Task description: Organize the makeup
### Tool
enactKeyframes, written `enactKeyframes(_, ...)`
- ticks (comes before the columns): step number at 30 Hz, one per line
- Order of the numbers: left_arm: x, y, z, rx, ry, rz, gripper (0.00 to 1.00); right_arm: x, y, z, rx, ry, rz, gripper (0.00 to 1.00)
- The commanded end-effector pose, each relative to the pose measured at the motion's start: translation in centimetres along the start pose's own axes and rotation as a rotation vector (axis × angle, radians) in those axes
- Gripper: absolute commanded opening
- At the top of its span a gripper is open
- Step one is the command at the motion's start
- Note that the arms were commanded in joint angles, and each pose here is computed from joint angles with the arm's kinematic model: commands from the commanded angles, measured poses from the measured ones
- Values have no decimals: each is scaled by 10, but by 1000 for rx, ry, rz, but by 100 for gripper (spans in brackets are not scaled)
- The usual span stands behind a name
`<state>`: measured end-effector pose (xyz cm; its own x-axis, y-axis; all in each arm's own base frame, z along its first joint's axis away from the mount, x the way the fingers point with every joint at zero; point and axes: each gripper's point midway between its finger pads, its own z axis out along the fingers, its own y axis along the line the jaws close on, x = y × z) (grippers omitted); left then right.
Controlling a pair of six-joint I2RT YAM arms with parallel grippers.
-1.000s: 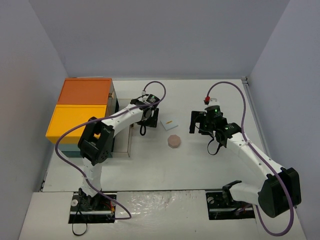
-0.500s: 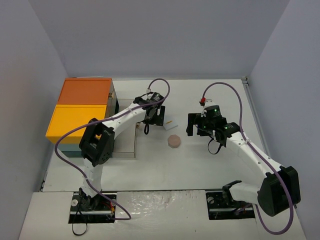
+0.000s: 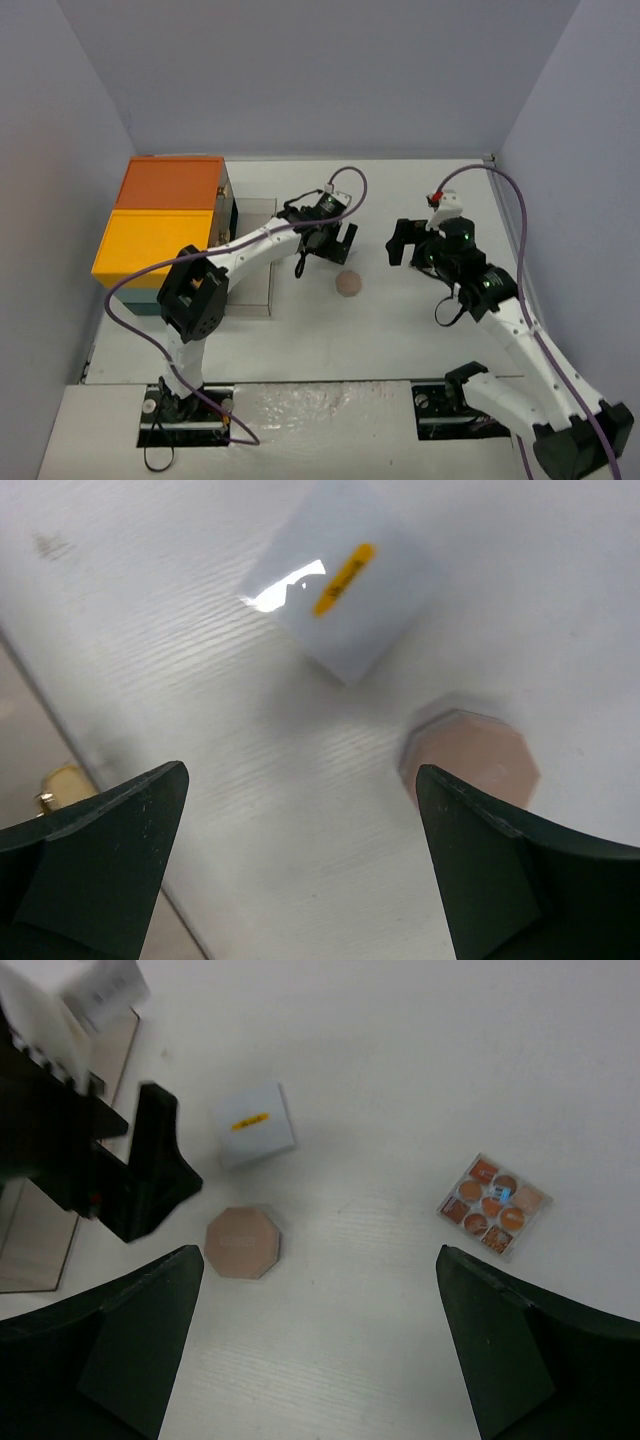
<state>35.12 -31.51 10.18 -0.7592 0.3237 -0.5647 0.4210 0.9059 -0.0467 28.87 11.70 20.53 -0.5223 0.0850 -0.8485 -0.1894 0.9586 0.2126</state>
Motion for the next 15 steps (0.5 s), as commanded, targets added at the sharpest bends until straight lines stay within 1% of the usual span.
enactKeyframes(1,-30,-56,-26,183,-129,134,97,-73,-4,-47,39,-284,5,100)
enactKeyframes(4,-25,-72,-17,212,-108,148,97,-91,-5,-70,43,-365,7,100)
enactKeyframes(7,-18,-82,-6,216,-84,163,97,-102,-4,-88,32,-420,-5,100)
enactKeyframes(15,7,-99,18,209,-3,169,97,-102,-9,-93,55,-429,-7,100)
